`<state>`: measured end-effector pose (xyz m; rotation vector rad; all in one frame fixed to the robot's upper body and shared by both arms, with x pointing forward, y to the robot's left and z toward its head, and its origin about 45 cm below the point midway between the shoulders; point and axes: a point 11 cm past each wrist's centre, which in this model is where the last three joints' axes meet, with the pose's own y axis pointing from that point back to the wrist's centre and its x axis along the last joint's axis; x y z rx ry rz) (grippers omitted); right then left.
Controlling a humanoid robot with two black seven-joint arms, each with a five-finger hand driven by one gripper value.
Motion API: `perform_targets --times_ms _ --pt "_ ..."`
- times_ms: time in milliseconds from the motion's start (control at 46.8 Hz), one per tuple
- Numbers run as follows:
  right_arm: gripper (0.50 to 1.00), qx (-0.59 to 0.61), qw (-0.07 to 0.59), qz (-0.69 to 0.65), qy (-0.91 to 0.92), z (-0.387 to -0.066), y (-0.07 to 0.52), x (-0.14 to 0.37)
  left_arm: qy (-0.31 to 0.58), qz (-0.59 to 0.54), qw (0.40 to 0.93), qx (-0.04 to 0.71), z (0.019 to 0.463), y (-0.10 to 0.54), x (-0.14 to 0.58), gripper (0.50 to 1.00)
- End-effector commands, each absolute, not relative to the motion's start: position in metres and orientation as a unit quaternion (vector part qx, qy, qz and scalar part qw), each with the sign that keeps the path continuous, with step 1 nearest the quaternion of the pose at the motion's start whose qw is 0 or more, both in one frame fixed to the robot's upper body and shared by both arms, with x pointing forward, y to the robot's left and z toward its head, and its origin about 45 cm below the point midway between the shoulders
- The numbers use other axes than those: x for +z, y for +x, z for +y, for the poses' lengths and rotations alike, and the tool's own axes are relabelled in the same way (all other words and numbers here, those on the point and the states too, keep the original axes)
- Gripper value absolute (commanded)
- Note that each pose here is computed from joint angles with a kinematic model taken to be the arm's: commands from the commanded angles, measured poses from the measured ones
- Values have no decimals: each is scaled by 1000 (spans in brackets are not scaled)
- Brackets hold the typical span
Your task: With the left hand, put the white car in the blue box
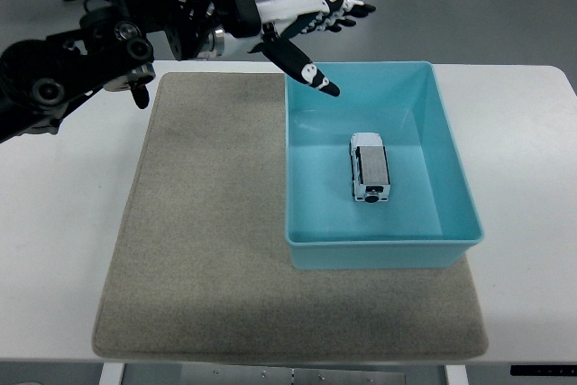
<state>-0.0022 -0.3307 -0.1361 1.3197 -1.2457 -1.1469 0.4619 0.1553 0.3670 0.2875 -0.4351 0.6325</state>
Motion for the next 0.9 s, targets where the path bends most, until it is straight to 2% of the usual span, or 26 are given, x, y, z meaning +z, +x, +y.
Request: perform_targets --times_ms 0,150,385,577,876 --pt "936 -470 477 -510 540 -331 -2 -136 100 -146 920 349 185 466 371 999" --pt "936 -470 477 -510 540 -331 -2 -136 31 -36 909 415 238 469 370 999" --pt "936 -470 477 -510 540 -331 -2 -136 -34 108 878 466 289 460 327 999" --pt "936 -470 477 -510 540 -331 -2 -136 -74 199 852 479 317 450 292 999" --pt "936 -470 477 -510 540 -331 -2 -136 -144 256 821 489 337 445 284 999"
